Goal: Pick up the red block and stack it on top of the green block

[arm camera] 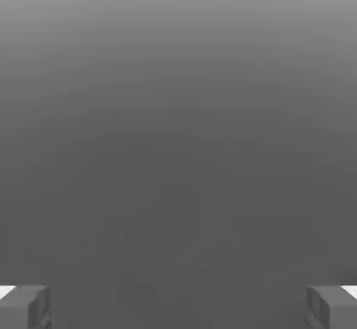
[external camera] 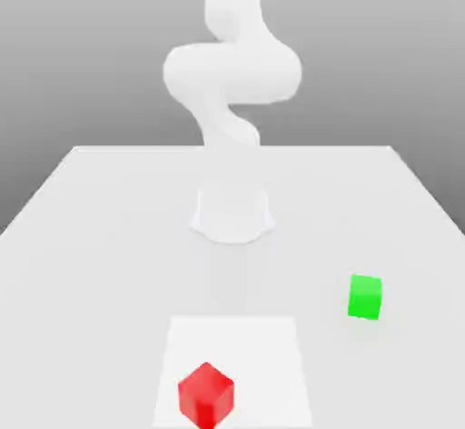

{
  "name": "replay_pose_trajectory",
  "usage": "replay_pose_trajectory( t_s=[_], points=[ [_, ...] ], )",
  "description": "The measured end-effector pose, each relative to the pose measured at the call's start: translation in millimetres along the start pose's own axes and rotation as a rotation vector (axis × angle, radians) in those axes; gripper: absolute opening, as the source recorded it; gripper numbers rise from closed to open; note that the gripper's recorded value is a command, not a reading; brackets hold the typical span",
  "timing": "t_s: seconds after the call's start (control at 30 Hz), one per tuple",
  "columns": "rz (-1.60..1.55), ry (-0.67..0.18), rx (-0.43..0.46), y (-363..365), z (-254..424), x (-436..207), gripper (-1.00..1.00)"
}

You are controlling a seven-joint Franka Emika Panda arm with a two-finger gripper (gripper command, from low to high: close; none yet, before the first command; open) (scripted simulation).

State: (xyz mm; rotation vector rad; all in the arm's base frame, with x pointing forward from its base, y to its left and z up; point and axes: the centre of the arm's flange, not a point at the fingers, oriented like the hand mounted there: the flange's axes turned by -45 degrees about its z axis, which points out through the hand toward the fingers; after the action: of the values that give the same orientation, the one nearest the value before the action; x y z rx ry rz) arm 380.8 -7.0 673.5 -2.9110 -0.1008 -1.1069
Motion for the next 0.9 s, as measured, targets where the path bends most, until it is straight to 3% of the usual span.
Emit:
replay_pose_trajectory(
  t_s=[0.23,0.5,0.9],
  points=[
    [-0.185,-0.196,0.119,12,143,-25,0.00],
    [-0.398,-0.403,0.214,14,282,-96,0.00],
    [-0.721,-0.682,0.273,32,417,-242,0.00]
  ],
)
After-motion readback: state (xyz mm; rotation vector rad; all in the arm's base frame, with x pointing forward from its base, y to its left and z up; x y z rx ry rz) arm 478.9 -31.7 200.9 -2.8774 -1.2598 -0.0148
